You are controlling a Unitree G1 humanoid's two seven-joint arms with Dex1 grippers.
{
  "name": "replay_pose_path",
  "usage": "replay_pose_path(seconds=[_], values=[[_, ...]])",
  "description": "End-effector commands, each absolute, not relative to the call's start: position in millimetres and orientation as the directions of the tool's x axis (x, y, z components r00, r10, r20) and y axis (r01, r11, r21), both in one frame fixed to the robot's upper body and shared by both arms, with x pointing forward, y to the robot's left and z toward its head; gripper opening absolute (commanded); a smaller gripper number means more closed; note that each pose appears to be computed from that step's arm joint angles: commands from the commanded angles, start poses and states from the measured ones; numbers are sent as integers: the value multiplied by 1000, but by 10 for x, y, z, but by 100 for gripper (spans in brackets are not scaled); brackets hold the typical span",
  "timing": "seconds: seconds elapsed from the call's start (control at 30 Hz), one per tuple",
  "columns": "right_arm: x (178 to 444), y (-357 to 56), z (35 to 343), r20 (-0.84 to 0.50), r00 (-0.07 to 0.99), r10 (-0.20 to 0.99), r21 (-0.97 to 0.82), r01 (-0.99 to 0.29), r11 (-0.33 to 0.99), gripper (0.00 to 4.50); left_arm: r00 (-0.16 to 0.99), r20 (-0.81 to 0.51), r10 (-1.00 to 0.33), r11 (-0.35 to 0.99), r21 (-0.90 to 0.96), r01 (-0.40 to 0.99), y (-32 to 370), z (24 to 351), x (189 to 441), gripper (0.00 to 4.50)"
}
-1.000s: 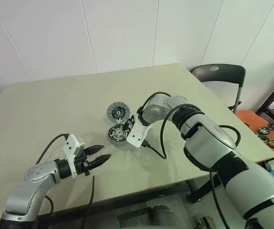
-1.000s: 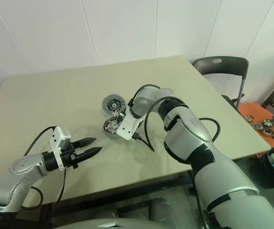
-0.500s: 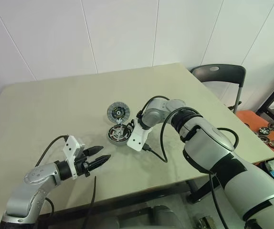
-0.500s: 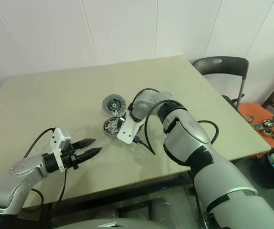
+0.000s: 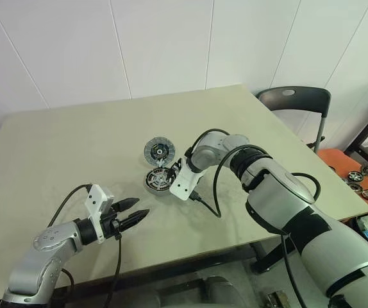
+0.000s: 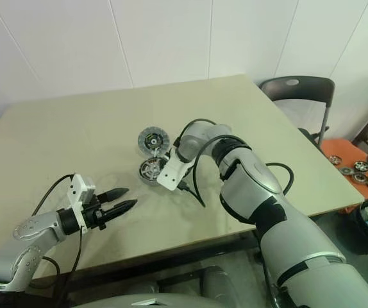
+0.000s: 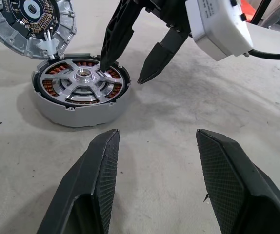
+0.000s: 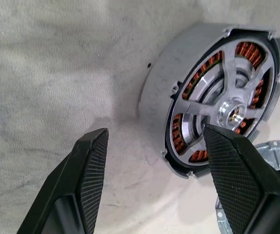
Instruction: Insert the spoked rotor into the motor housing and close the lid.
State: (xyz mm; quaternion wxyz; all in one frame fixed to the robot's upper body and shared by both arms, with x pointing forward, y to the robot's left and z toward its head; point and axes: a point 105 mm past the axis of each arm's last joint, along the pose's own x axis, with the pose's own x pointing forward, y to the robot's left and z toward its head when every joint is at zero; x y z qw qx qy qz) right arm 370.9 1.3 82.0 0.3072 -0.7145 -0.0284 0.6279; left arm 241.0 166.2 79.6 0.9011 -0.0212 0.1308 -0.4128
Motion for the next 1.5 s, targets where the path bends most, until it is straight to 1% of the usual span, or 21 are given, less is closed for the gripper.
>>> replay_pose_path(seconds=[0.03, 0.17, 0.2, 0.27, 0.47, 0.6, 0.77, 0.87, 0.97, 1.0, 1.03, 1.07, 1.17, 1.27, 1.5], values=[[3700, 17, 830, -880, 205, 429, -475, -332, -815, 322, 636, -184, -750, 659, -112, 744, 1660, 922, 2414, 268], [3672, 11, 779, -885, 193, 424, -465, -326, -823, 322, 639, -182, -748, 661, -112, 742, 1658, 924, 2418, 268], [3672, 16, 772, -882, 197, 428, -470, -318, -823, 305, 639, -181, -748, 661, -112, 742, 1655, 922, 2418, 268], [3673, 27, 764, -876, 202, 437, -480, -307, -822, 265, 639, -181, -747, 661, -113, 741, 1650, 920, 2416, 268], [3684, 85, 773, -852, 218, 476, -522, -297, -799, 68, 641, -178, -746, 663, -118, 739, 1640, 914, 2408, 268], [3676, 96, 779, -850, 214, 482, -526, -290, -799, 68, 642, -177, -746, 664, -124, 737, 1632, 908, 2403, 268], [3674, 128, 856, -845, 208, 492, -534, -275, -800, 68, 645, -174, -744, 667, -124, 735, 1642, 912, 2418, 268], [3643, 188, 948, -843, 186, 504, -537, -252, -805, 68, 648, -170, -743, 668, -124, 733, 1647, 918, 2440, 268], [3571, 267, 1033, -839, 134, 528, -544, -247, -802, 68, 649, -169, -741, 670, -125, 732, 1651, 913, 2460, 268], [3549, 281, 1050, -839, 117, 532, -543, -251, -801, 31, 650, -169, -741, 670, -125, 732, 1652, 912, 2465, 268], [3528, 287, 1061, -842, 102, 530, -538, -250, -805, 21, 650, -169, -741, 670, -125, 732, 1652, 912, 2469, 268], [3504, 307, 1080, -843, 85, 532, -534, -251, -807, 13, 650, -168, -742, 670, -125, 732, 1649, 914, 2473, 268], [3433, 319, 1109, -854, 30, 519, -508, -255, -822, 11, 650, -165, -742, 669, -125, 732, 1648, 914, 2487, 268], [3392, 267, 1115, -875, -14, 483, -462, -272, -844, 11, 652, -165, -740, 671, -125, 731, 1657, 911, 2496, 268], [3388, -68, 1055, -946, -53, 319, -293, -277, -915, 11, 650, -166, -742, 670, -127, 732, 1659, 901, 2506, 268]])
